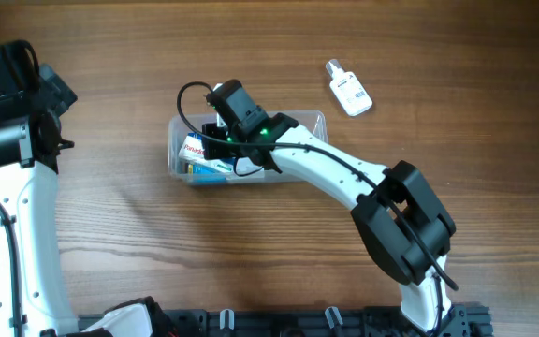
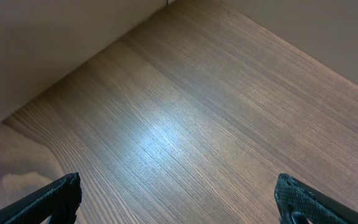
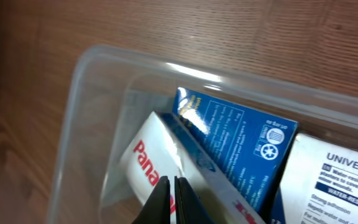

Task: Pack container
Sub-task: 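Push the Panadol box down into the container's left end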

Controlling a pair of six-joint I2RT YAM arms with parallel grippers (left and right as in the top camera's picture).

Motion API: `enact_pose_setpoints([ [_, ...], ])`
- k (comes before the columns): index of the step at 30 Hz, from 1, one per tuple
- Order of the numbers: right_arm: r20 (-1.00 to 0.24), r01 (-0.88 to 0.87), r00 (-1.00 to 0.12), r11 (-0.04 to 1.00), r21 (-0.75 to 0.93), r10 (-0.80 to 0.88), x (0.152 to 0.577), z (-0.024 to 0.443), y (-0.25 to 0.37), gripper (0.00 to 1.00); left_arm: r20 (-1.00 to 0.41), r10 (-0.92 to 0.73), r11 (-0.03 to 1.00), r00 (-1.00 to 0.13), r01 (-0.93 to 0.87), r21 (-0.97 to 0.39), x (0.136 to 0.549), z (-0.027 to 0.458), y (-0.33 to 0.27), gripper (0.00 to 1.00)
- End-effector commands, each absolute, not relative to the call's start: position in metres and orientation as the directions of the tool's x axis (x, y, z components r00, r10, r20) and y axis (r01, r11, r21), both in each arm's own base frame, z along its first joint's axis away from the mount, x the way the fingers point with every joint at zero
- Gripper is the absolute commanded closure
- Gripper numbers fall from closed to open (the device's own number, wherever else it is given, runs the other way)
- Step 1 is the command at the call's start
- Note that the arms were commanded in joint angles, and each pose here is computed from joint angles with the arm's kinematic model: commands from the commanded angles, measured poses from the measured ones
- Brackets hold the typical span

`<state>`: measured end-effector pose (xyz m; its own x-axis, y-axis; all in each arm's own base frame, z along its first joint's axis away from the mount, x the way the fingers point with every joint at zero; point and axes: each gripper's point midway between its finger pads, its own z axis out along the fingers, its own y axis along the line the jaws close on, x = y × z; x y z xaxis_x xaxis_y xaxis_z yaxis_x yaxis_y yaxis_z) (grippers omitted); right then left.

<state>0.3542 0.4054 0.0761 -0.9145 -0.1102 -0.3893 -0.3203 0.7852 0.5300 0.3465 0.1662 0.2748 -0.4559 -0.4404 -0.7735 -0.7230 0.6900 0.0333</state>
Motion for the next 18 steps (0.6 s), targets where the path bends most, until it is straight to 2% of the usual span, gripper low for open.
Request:
enact_pose_setpoints([
  [1,-0.395,-0.333,-0.911,0.782,0.527,-0.122,0.364,0.072,0.402,0.96,-0.782,-0.426,0.687,-0.455,-0.726,0.047,0.345,0.279,0.17,0.0],
  [6,-0.467,-0.289,-0.883,0.841,0.457,-0.05,0.389,0.072,0.389,0.96,-0.782,-0.426,0.687,-0.455,-0.726,0.047,0.345,0.279,0.17,0.0],
  [11,-0.425,-0.208,-0.905,0.853,0.478,0.018,0.389,0.065,0.388,0.96,-0.782,-0.426,0.687,-0.455,-0.726,0.047,0.345,0.279,0.17,0.0],
  [18,-0.381,-0.244,-0.923,0.835,0.493,-0.044,0.379,0.047,0.394,0.96,-0.782,-0.426,0.687,-0.455,-0.726,0.047,0.345,0.279,0.17,0.0],
])
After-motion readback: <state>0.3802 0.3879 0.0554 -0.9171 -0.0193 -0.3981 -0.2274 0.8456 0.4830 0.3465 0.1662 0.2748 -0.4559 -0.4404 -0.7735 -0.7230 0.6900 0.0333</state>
